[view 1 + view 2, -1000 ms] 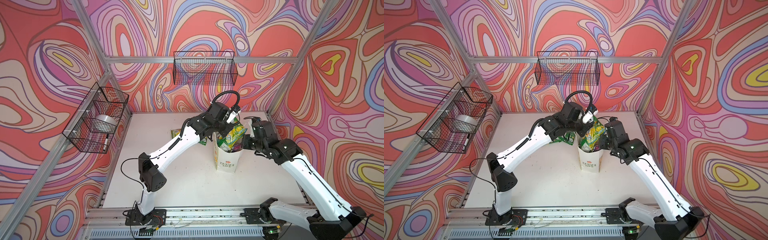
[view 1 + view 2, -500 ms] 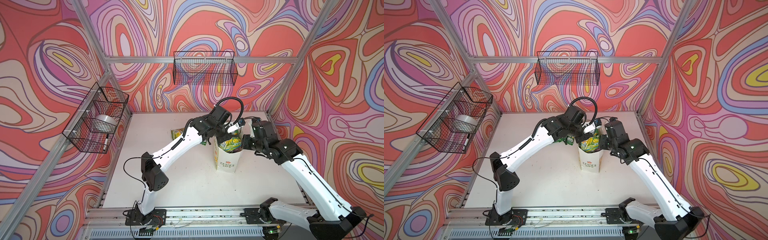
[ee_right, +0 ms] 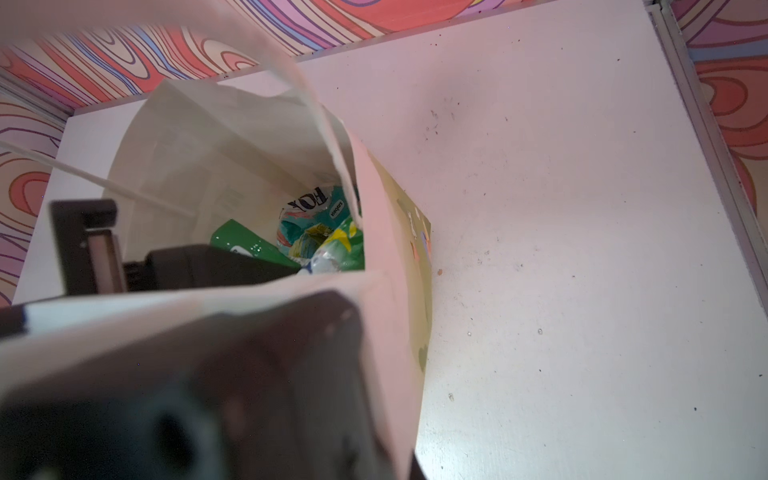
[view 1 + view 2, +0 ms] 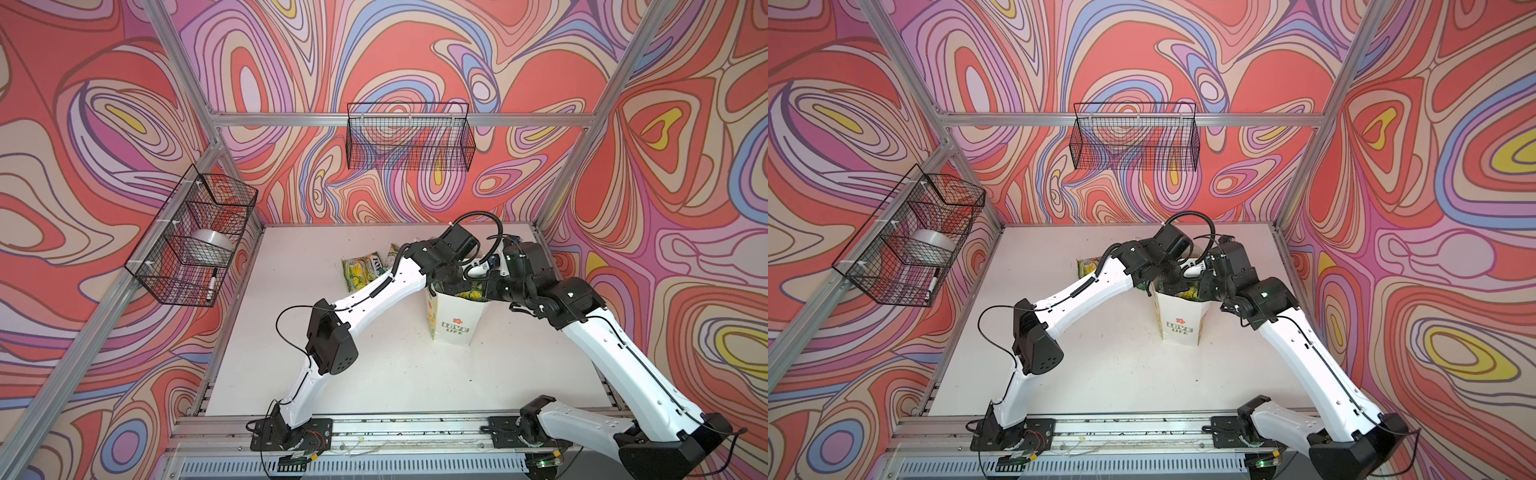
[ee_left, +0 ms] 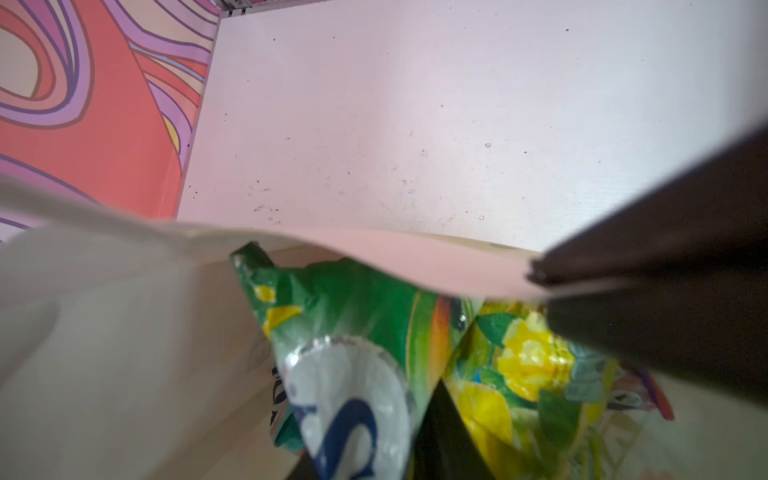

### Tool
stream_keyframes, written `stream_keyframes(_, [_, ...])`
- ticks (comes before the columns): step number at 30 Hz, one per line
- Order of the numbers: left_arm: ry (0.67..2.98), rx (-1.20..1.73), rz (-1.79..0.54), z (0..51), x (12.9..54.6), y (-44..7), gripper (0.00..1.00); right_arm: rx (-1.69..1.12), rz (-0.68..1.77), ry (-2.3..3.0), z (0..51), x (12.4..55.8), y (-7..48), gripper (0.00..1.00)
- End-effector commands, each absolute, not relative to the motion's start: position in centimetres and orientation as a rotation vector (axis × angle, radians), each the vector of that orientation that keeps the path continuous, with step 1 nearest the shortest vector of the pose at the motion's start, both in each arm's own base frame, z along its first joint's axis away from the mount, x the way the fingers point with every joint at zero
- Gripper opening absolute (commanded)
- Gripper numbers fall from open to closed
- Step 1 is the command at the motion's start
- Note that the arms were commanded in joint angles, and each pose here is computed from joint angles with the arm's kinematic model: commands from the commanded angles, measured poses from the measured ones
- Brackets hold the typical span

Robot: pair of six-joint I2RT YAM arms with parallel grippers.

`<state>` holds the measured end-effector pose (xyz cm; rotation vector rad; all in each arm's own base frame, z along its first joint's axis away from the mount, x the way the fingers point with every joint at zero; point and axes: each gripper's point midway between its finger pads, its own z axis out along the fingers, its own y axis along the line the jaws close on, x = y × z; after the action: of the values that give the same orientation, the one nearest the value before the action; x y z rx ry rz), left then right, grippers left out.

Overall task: Place the snacks into the paper bag
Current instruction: 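Lower the Spring Tea packet into the bag and open the left gripper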

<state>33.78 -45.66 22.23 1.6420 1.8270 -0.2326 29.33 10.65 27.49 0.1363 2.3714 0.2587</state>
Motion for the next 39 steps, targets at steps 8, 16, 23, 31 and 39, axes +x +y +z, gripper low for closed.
stream_keyframes(8, [1.882, 1.583, -0.108, 22.2, 35.0, -44.3, 0.7, 0.139, 0.332, 2.304, 29.6, 29.6, 11.3, 0.0])
stream_keyframes(16, [1.81, 1.384, -0.287, 29.8, 33.9, -44.8, 0.74, 0.136, 0.332, 2.303, 29.6, 29.5, 11.3, 0.0])
stream_keyframes(23, [1.816, 1.277, -0.296, 30.4, 34.6, -44.6, 0.64, 0.137, 0.328, 2.304, 29.5, 29.4, 11.2, 0.0])
stream_keyframes(31, [1.89, 1.28, -0.26, 27.3, 35.5, -45.1, 0.3, 0.134, 0.325, 2.303, 29.5, 29.4, 11.2, 0.0])
stream_keyframes(39, [1.997, 1.333, -0.271, 22.5, 35.2, -45.5, 0.24, 0.135, 0.32, 2.302, 29.5, 29.3, 11.1, 0.0])
